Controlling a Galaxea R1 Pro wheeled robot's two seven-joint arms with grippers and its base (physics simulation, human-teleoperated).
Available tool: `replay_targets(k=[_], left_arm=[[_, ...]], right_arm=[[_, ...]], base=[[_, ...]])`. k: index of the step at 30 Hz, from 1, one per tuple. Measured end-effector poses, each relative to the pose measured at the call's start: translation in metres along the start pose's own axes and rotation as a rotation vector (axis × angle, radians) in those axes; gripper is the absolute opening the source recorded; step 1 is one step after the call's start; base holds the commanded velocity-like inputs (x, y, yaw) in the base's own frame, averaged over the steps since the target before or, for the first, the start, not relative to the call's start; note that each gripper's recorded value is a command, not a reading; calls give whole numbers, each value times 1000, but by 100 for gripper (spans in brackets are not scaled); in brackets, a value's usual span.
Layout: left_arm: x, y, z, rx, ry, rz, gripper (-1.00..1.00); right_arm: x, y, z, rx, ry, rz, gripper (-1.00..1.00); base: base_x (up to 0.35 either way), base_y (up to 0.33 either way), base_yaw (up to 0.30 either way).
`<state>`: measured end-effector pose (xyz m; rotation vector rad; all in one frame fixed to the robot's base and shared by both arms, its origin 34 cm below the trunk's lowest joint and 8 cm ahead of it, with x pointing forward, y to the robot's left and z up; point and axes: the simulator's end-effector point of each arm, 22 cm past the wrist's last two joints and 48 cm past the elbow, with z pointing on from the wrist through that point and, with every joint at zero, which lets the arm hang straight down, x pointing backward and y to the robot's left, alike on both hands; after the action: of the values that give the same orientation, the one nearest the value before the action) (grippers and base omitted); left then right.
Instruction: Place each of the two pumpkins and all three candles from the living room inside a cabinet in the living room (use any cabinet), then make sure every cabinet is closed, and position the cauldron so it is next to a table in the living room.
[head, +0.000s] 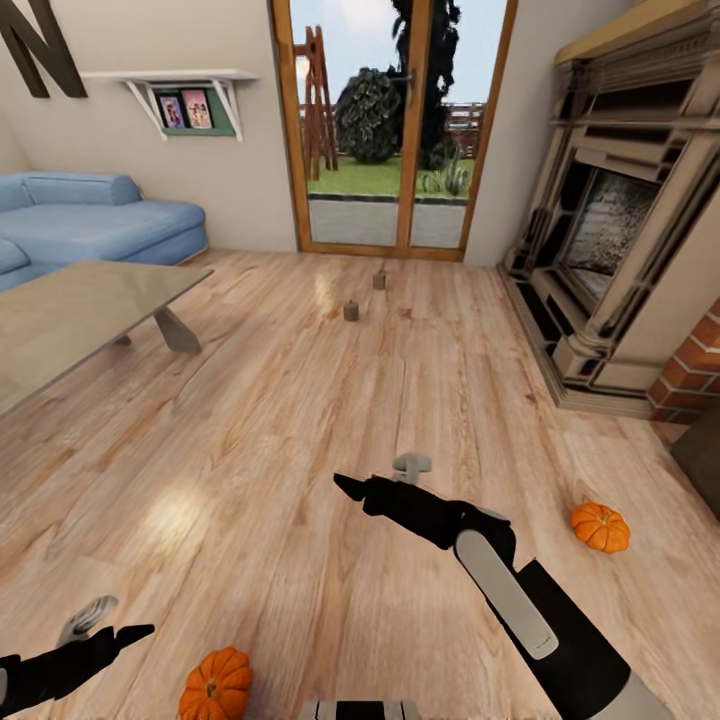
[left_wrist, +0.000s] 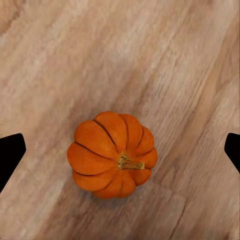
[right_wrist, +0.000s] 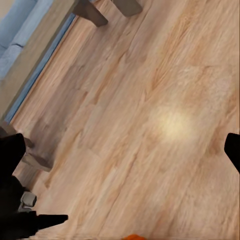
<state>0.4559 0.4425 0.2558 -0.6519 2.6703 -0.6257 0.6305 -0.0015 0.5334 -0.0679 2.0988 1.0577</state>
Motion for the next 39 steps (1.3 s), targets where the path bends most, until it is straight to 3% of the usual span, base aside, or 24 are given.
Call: replay_targets(k=[5,9,13,32,39], left_arm=[[5,4,5,-2,13,-3,100],[8,-4,7,51,23,-5,100],[14,-5,12,63,35,-6,100],[37,21,27,29,81,-25,100],[57,13,30,118,120,-68,100]], right_arm=[[11,7,5,-43,22,10,100],[17,2,9,-50,29,27,100],[22,-3,13,-51,37,38,100],[52,-26,28,-60,84,99,100],[63,-35,33,-52,102,120,100]], base=[[0,0,0],[0,0,0],[0,0,0],[0,0,0],[0,0,0]])
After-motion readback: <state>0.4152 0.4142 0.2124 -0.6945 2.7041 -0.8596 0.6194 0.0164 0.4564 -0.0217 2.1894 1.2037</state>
